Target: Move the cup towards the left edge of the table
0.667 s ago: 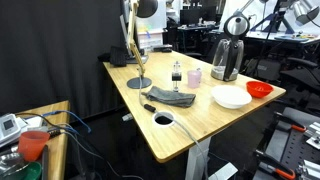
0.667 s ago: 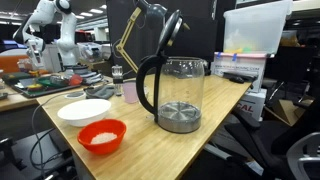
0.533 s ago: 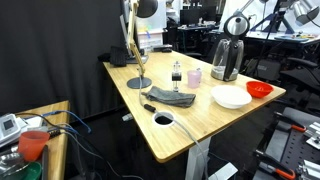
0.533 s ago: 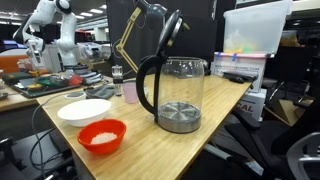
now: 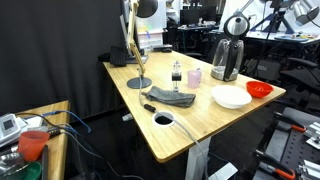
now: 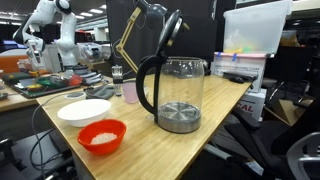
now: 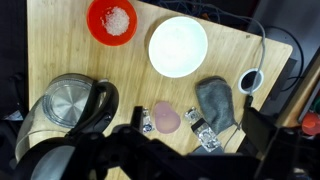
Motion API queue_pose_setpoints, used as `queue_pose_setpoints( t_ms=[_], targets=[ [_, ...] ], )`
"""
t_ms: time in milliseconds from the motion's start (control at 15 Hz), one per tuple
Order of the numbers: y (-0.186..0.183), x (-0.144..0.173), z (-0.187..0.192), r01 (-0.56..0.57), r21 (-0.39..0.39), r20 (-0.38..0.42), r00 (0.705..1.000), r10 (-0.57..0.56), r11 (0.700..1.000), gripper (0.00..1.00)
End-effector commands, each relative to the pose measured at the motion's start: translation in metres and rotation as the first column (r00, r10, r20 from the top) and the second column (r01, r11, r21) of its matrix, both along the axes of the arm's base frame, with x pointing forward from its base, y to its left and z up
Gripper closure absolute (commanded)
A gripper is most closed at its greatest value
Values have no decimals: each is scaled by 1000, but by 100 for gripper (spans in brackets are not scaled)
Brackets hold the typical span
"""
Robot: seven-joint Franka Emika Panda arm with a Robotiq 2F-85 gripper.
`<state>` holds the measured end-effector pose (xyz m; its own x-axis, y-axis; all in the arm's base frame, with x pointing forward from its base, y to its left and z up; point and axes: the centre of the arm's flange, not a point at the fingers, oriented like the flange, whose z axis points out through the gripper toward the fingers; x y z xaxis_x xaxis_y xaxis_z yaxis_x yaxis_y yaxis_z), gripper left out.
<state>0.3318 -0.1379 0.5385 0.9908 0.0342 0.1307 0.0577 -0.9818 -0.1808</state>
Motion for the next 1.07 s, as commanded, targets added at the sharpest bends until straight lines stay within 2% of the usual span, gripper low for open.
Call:
queue_pose_setpoints(
  t_ms=[0, 200, 267, 800, 1000],
  targets=[
    [17, 28, -14, -68, -51, 5, 998, 68, 996, 0],
    [35, 46, -25, -92, -122, 41, 994, 97, 988, 0],
    [34, 40, -20, -74, -77, 14, 997, 75, 994, 0],
    [36, 42, -21, -57, -84, 20, 998, 59, 995, 0],
    [48, 58, -30, -38, -98, 34, 999, 41, 994, 0]
  ],
)
